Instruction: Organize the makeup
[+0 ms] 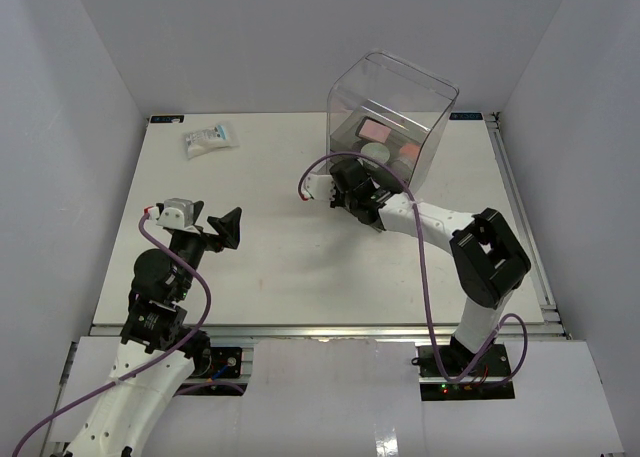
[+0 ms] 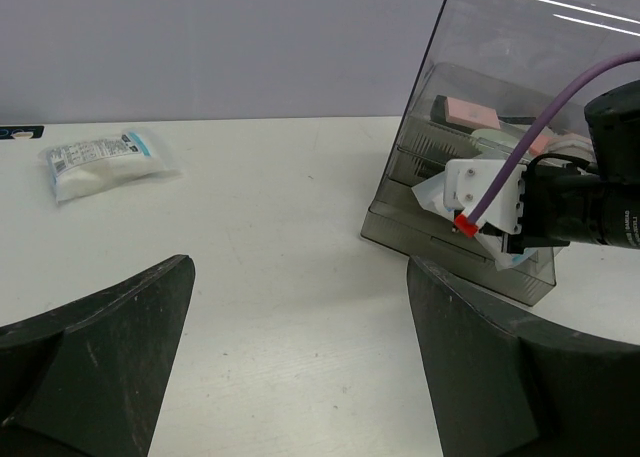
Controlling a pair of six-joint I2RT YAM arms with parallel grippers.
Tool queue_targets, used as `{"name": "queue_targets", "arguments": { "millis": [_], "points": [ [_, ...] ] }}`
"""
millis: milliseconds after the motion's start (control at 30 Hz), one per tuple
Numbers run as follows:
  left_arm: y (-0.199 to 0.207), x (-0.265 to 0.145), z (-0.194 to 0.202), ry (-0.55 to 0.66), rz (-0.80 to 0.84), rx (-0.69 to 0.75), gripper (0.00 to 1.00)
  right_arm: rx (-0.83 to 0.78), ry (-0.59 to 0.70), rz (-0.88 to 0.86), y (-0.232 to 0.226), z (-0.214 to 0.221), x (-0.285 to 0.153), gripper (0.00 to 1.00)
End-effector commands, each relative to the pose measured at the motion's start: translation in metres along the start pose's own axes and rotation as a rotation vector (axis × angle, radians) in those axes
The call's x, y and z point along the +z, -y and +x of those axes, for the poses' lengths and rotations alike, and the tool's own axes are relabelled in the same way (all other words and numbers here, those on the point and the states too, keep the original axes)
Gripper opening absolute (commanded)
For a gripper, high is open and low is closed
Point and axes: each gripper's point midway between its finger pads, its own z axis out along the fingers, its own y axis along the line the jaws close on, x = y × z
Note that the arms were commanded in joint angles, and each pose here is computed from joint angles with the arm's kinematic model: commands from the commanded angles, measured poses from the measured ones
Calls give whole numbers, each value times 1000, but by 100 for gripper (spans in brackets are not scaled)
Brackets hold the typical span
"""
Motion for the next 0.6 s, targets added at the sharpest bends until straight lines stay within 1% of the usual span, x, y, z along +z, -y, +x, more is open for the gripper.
{"name": "queue_targets", "arguments": {
  "millis": [0, 100, 233, 400, 567],
  "points": [
    [3, 1, 2, -9, 17, 8, 98, -13, 70, 166, 52, -17, -38, 8],
    [3, 1, 2, -11, 17, 8, 98, -50, 51, 160, 48, -13, -37, 8],
    [3, 1, 2, -11, 17, 8, 98, -87, 26, 96, 19, -1, -25, 8],
    [2, 1, 2, -10, 15, 8, 98, -82, 11, 48, -8, 7, -10, 8],
    [2, 1, 3, -13, 15, 7, 98, -65, 5, 17, -21, 15, -7, 8]
  ]
}}
